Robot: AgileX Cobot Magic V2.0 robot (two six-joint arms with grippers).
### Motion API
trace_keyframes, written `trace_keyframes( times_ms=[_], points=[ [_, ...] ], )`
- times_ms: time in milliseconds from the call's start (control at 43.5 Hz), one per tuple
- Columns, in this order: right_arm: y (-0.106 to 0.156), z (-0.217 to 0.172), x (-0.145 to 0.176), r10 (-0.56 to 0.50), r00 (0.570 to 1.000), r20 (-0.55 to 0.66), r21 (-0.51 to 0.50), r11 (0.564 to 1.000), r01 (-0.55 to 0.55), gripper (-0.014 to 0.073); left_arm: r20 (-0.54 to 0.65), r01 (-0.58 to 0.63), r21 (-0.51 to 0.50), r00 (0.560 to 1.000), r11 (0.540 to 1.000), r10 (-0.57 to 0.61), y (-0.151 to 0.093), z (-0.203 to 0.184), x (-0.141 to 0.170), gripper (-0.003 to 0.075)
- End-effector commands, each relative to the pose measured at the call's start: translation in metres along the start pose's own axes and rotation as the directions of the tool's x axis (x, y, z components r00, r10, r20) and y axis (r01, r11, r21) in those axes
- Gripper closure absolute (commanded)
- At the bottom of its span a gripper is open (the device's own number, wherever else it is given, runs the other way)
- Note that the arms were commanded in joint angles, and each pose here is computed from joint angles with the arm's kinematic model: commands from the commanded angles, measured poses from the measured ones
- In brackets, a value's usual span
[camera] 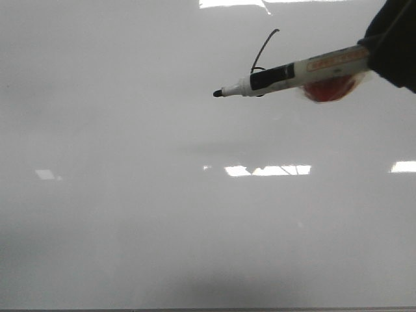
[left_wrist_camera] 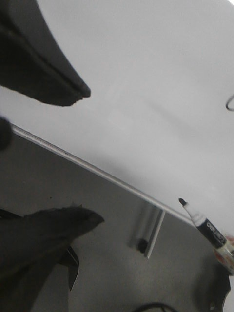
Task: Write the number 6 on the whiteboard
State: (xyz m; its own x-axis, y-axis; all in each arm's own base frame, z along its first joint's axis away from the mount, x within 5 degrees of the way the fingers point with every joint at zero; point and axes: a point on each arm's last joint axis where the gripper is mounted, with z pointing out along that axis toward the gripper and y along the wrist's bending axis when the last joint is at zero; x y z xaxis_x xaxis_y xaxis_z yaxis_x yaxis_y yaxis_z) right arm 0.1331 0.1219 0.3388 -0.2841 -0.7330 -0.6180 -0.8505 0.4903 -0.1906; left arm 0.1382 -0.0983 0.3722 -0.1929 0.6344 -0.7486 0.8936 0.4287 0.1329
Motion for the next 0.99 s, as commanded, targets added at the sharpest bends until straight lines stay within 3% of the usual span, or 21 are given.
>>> trace_keyframes(
  times_ms=[0,230,391,621,851,966],
  points=[
    [0.003,-0.019,-0.005,-0.032,0.996,0.084,0.015,0.999,0.031,0.0708,0.102,-0.066,0.046,0.993,0.997,0.061,-0.004,0.004,-0.026,0.0223],
    [0.011,-0.027,-0.002,-0.029,0.996,0.084,-0.026,0.999,0.031,0.0708,0.147,-0.312,0.166,0.946,0.936,0.289,-0.026,0.051,-0.063,0.0223],
    [0.011,-0.027,-0.002,-0.027,0.996,0.085,-0.029,0.999,0.03,0.0708,0.128,-0.419,0.215,0.908,0.882,0.4,-0.042,0.087,-0.08,0.0223],
    [0.011,-0.027,-0.002,-0.026,0.996,0.088,-0.028,0.999,0.029,0.0708,0.103,-0.45,0.297,0.892,0.842,0.44,-0.057,0.127,-0.093,0.0226],
    [0.011,-0.027,-0.002,-0.026,0.996,0.088,-0.028,0.999,0.029,0.0708,0.069,-0.443,0.319,0.893,0.838,0.445,-0.056,0.144,-0.09,0.023],
    [0.011,-0.027,-0.002,-0.026,0.996,0.089,-0.027,0.999,0.029,0.0708,0.07,-0.44,0.321,0.894,0.839,0.442,-0.057,0.144,-0.09,0.0322]
  ],
)
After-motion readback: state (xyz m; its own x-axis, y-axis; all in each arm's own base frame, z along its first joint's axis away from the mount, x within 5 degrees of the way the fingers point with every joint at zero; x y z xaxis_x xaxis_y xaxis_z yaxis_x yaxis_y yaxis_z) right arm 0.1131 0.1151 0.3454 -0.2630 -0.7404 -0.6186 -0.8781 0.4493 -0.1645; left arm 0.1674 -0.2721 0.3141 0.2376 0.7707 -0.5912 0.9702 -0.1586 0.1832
